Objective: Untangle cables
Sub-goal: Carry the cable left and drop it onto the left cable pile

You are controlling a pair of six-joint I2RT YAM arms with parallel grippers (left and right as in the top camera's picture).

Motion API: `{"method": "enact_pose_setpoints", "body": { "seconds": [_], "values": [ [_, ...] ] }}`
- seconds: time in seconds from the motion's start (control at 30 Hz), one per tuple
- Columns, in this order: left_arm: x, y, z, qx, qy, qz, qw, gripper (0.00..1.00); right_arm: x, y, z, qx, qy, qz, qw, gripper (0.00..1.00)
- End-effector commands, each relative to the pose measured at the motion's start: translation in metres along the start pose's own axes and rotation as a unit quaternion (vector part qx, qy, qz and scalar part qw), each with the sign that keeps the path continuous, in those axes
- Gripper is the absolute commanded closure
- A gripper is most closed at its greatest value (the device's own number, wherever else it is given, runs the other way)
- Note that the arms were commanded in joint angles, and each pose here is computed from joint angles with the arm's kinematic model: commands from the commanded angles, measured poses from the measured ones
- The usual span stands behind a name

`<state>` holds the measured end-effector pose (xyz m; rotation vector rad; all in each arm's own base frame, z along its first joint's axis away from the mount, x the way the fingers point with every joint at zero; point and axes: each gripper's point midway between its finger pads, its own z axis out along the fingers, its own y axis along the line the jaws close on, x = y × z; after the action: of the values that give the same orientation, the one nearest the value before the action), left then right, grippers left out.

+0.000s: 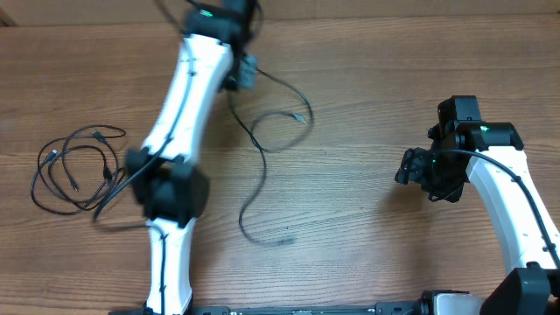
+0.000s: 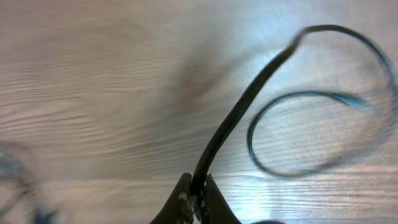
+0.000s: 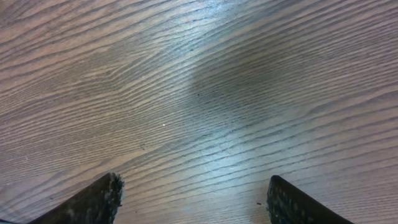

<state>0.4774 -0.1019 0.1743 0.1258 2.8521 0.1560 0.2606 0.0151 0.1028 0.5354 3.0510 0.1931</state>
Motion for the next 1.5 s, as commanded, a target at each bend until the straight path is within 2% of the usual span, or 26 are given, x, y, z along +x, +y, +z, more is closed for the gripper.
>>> {"method": "enact_pose_setpoints", "body": {
  "seconds": [0.0,0.2,0.37,0.47,0.63,0.8,0.9,1.2,1.47],
  "values": [
    [-0.011,0.067,-0.103,-0.062,-0.119,-0.094,0.987,0.96,0.0,-0.001,0.001,0.0,-0.001,-0.001,1.0,0.27],
    [0.009,0.134,-0.188,-0.086,-0.206,-0.176,0.959,0.96,0.0,-0.001,0.001,-0.001,-0.001,0.0,1.0,0.27],
    [0.04,0.198,-0.238,-0.142,-0.255,-0.276,0.916,0.96,0.0,-0.001,0.001,0.0,0.001,0.0,1.0,0.27],
    [0.059,0.221,-0.251,-0.157,-0.258,-0.309,0.902,0.96,0.0,-0.001,0.001,0.0,0.0,-0.001,1.0,0.27],
    [0.097,0.253,-0.25,-0.181,-0.223,-0.384,0.877,0.96,-0.001,0.0,0.001,-0.001,-0.002,-0.001,1.0,0.27],
    [0.14,0.291,-0.248,-0.236,-0.189,-0.488,0.819,0.95,0.0,-0.001,0.001,-0.001,-0.001,-0.001,1.0,0.27],
    [0.15,0.304,-0.248,-0.243,-0.187,-0.517,0.799,0.96,0.0,-0.001,0.001,-0.001,-0.001,-0.001,1.0,0.27],
    [0.161,0.328,-0.236,-0.262,-0.163,-0.546,0.779,0.96,-0.001,-0.001,0.001,-0.001,-0.001,-0.001,1.0,0.27],
    [0.162,0.347,-0.201,-0.274,-0.113,-0.554,0.778,0.96,-0.001,-0.001,0.001,-0.001,-0.001,-0.001,1.0,0.27]
  ]
}}
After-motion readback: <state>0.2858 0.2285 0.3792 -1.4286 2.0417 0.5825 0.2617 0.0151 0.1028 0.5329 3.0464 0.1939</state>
